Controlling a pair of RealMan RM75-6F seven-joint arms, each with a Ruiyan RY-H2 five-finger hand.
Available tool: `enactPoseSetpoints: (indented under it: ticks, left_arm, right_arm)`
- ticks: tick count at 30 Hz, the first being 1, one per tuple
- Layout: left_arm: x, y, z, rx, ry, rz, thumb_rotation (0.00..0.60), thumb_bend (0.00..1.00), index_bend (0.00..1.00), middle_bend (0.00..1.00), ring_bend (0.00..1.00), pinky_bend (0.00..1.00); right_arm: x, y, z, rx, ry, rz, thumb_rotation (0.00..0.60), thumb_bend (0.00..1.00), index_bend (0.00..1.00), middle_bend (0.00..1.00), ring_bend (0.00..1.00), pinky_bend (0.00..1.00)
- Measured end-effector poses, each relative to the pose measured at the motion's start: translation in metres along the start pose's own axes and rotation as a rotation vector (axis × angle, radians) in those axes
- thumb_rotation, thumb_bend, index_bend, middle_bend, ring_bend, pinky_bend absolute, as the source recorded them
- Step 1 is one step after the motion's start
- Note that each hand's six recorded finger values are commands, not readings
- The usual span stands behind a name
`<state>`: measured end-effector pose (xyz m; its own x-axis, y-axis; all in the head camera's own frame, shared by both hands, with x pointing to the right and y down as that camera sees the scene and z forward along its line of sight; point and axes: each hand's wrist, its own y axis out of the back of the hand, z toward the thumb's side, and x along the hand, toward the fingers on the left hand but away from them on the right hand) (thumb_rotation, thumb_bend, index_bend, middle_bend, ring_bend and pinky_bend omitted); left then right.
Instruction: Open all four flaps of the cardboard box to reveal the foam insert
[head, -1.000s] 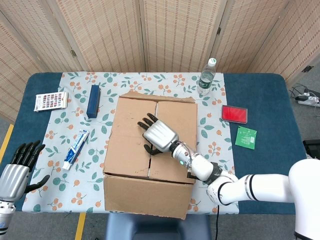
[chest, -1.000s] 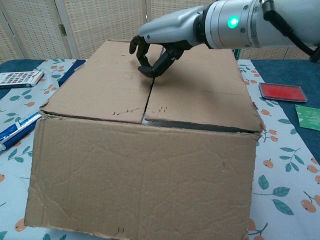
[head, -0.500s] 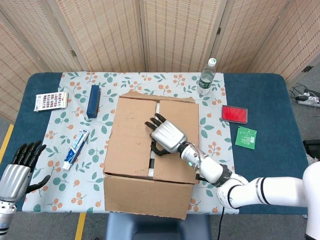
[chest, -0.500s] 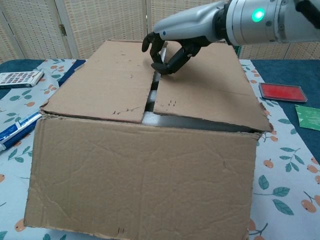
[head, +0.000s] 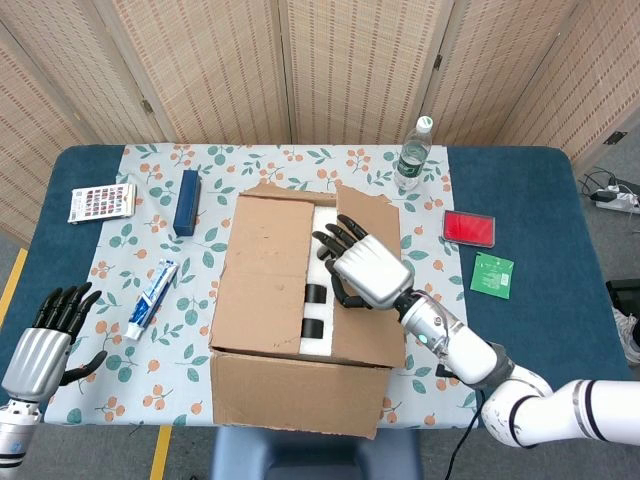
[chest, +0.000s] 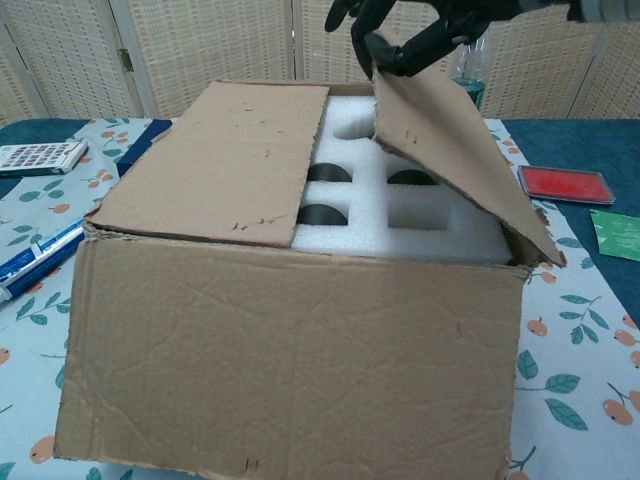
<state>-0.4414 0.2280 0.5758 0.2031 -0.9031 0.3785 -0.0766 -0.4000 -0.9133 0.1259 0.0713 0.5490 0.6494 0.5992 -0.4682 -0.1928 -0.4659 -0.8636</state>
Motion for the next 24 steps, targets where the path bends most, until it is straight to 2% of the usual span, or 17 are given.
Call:
enactPoseSetpoints:
  ticks: [10,14,24]
  left_arm:
    - [0.006,-0.009,0.005,0.016,-0.005,-0.022,0.6,0.28,0.05,0.06,0.0,0.0]
    - [0.01,-0.013,0.006,0.022,-0.011,-0.028,0.6,0.28,0.0,0.06,0.0,0.0]
    - [0.013,-0.021,0.008,0.043,-0.009,-0.049,0.6,0.28,0.0,0.06,0.0,0.0]
  right_arm:
    - [0.042,0.022,-0.017,0.031,-0.027,-0.091,0.276,0.61,0.56,0.1,0.08,0.0]
    - [0.057,0.028,-0.026,0.039,-0.05,-0.11,0.274,0.61,0.56,0.1,0.08,0.0]
    - [0.089,0.041,-0.043,0.019,-0.087,-0.159,0.276,0.61,0.55,0.1,0.08,0.0]
